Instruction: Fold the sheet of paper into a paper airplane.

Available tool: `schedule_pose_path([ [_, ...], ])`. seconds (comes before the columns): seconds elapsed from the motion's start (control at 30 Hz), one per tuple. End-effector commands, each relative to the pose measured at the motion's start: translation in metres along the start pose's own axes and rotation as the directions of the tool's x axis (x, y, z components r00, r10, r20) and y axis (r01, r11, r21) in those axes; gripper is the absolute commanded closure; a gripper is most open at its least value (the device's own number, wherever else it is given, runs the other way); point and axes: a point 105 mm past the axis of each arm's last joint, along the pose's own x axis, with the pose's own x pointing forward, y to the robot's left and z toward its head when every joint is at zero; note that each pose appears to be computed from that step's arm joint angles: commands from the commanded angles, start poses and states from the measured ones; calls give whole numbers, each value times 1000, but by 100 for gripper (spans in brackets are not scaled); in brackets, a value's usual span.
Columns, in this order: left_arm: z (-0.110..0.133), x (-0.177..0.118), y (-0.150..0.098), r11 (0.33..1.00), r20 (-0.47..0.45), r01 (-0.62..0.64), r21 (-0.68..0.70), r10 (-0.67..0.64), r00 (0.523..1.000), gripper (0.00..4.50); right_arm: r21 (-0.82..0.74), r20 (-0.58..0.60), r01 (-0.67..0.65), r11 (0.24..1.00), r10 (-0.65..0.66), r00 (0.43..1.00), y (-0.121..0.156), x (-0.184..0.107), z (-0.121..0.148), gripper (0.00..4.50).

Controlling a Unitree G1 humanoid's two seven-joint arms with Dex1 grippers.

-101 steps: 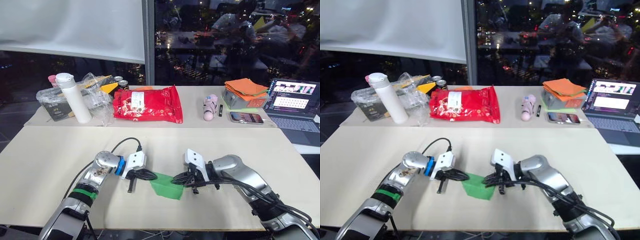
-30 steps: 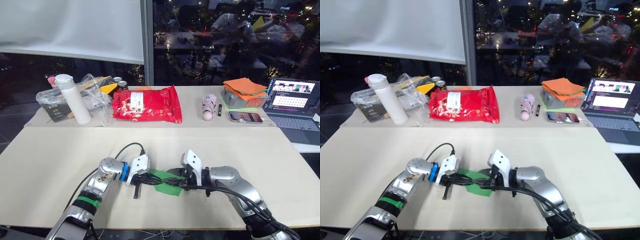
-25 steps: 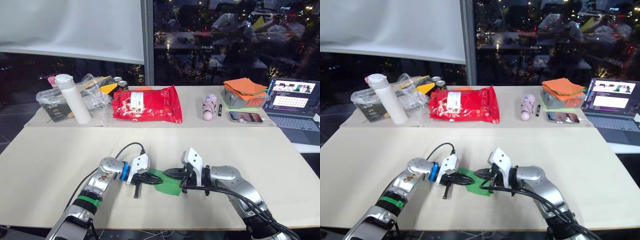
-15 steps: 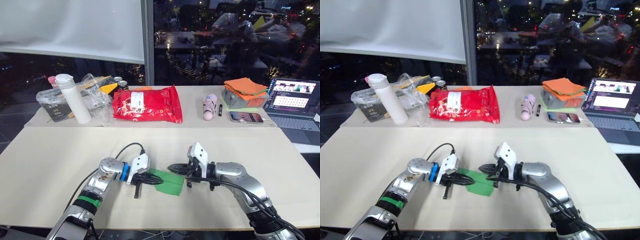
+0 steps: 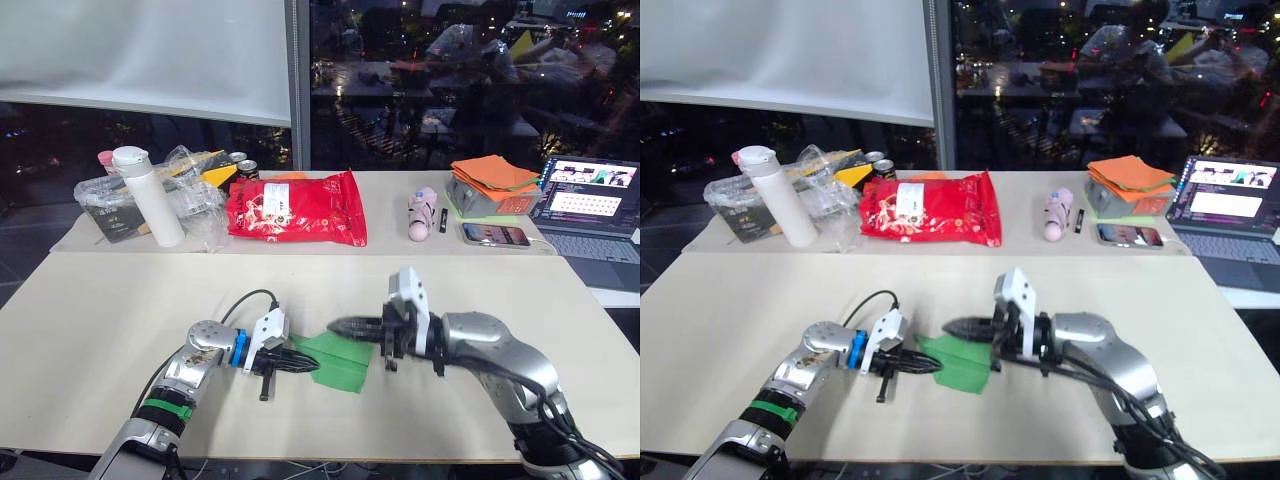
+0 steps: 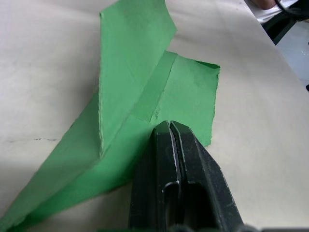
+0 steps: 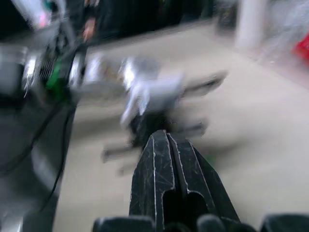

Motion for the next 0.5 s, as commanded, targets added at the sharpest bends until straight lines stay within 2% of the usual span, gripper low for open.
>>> schedule_pose_path([
  [0.03,-1,-1,1,1000,-5,-8,-5,8,1000,450,-58,-37,53,997,-55,998,-6,5,-8,449],
  [0.2,-2,-1,1,1000,-17,-6,0,6,1000,450,-76,-23,172,982,-174,985,-31,2,-11,449],
  [0.37,-4,-3,0,1000,-32,-3,5,3,999,450,-57,-31,161,985,-163,986,-34,0,-18,449],
  [0.5,-1,-7,3,1000,-26,-16,6,16,1000,450,-111,-156,132,985,-148,977,-35,2,-46,449],
])
